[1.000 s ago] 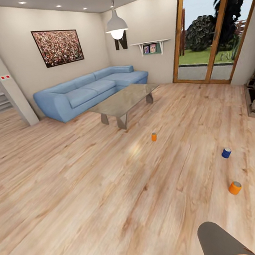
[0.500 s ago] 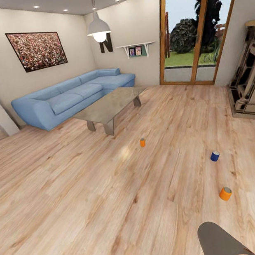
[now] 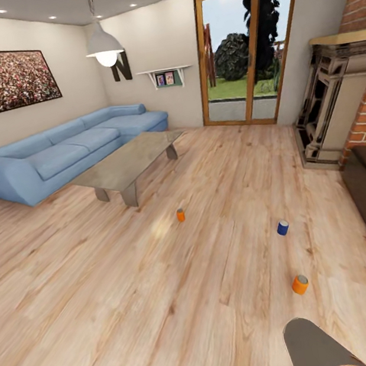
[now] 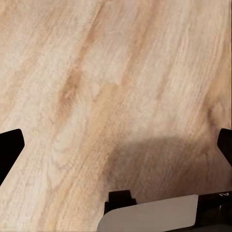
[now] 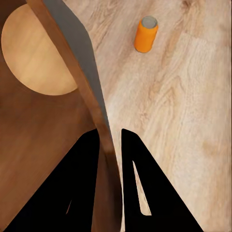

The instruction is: Put the three can of soda from the living room inside the tash can in the kitchen.

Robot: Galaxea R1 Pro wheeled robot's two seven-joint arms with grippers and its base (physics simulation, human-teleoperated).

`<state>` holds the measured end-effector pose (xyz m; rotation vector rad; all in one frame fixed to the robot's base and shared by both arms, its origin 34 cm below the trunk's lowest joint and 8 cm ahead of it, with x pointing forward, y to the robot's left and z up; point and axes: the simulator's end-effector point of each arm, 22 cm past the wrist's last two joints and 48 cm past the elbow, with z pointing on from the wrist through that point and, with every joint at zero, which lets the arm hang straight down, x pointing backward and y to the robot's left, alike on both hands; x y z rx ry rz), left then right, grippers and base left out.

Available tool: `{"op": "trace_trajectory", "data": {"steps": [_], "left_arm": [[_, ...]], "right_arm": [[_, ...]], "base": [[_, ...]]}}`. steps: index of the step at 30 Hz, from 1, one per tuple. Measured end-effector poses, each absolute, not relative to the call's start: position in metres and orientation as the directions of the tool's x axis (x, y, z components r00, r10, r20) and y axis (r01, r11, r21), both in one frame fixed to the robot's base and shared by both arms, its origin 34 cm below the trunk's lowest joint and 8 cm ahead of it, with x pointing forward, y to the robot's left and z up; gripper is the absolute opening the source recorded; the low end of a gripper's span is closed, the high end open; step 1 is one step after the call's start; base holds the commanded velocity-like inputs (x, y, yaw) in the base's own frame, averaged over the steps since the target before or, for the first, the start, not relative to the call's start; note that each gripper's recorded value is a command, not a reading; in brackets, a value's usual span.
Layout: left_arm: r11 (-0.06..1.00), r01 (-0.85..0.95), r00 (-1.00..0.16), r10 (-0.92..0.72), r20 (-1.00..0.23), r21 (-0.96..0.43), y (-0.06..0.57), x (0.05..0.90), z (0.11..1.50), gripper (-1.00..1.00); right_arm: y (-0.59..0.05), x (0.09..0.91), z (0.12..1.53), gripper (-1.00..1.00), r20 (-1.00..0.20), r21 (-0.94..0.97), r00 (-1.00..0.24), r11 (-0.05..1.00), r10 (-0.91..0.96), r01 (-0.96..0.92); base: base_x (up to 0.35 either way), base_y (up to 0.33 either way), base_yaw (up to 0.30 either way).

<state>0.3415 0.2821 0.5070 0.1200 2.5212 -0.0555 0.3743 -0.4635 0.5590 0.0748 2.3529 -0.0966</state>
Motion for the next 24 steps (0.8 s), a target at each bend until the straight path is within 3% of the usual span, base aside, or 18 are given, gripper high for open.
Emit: {"op": "trace_trajectory", "data": {"steps": [14,24], "left_arm": [[0.995,0.099,-0.812,0.074,-0.579,-0.012,0.282,0.3412,0.5069,1.0],[0.995,0.099,-0.813,0.074,-0.577,-0.013,0.282,0.3405,0.5065,1.0]], "right_arm": [[-0.4638,0.374,0.5591,-1.0,-0.708,-0.048,-0.705,0.995,0.026,0.084],[-0.4635,0.3736,0.5585,-1.0,-0.707,-0.048,-0.707,0.995,0.025,0.083]], "base": [[0.264,-0.178,-0.249],[0.264,-0.178,-0.104]]}}
